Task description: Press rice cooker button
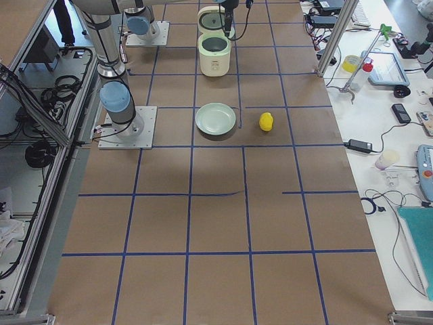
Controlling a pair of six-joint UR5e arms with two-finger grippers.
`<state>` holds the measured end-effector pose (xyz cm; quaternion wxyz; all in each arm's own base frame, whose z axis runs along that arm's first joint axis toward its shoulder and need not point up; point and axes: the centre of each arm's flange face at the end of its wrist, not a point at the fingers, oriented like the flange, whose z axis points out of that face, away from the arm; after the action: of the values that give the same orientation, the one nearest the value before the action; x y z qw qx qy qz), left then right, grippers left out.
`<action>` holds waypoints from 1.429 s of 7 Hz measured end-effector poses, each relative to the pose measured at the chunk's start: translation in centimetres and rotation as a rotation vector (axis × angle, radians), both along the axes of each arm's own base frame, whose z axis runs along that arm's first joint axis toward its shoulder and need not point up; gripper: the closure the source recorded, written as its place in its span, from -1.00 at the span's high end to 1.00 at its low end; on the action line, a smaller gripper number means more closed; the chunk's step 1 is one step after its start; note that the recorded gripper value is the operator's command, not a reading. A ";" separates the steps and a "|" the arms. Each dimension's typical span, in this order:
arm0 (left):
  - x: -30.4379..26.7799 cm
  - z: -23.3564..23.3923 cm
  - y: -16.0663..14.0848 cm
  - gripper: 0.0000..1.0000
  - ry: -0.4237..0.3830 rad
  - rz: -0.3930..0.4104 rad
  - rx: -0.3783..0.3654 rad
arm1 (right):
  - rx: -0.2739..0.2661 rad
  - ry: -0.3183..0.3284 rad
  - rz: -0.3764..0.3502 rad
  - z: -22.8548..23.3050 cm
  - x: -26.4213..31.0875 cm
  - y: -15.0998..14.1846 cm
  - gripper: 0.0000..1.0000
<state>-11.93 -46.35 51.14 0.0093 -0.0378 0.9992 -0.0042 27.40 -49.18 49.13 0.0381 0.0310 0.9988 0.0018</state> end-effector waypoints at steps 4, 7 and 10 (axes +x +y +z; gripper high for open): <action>0.0 0.0 0.0 1.00 0.000 0.000 0.000 | -0.094 -0.002 0.102 4.2 -8.0 -2.2 1.00; 0.0 0.0 0.0 1.00 0.000 0.000 0.000 | -0.114 0.040 0.138 4.6 -9.5 -2.5 1.00; 0.0 0.0 0.0 1.00 0.000 -0.001 0.000 | -0.103 0.058 0.138 4.7 -9.8 -2.2 1.00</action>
<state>-11.93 -46.35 51.14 0.0093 -0.0373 0.9993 -0.0042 17.61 -51.38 53.81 0.0104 -0.0398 0.9980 -0.0477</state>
